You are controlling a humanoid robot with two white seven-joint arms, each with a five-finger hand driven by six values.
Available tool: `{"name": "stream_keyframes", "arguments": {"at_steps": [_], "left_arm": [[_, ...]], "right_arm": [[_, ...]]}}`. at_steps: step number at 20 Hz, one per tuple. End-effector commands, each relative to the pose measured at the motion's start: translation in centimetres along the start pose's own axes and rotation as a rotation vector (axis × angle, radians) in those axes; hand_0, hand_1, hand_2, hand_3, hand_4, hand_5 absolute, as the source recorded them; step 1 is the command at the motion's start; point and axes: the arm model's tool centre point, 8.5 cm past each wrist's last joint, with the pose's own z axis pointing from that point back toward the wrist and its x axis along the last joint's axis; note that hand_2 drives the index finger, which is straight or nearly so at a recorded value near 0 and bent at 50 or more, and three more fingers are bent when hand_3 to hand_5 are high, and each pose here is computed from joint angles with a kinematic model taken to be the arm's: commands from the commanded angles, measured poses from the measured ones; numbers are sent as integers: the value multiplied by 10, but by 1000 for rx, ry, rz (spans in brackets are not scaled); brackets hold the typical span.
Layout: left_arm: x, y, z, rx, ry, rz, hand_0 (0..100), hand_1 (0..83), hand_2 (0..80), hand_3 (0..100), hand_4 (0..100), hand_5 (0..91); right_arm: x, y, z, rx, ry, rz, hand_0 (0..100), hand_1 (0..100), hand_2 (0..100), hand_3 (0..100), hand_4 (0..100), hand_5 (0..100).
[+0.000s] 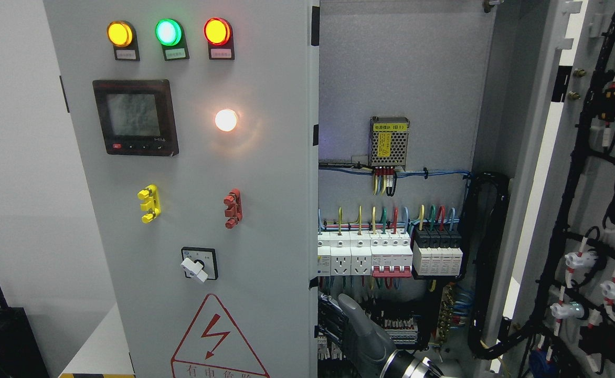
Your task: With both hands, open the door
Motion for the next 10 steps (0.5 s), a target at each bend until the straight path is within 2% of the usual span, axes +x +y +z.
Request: {"name": "stream_keyframes", "arguments": {"at_steps": [1,10], "left_arm": [[10,3,-1,7,-29,-6,0,0,0,0,30,0],[11,3,-1,7,-31,-7,0,0,0,0,31,0]], "right_arm": [[3,9,-1,40,-9,5,107,0,0,0,0,0],[7,16,-4,64,-17,11,107,0,0,0,0,0]]}}
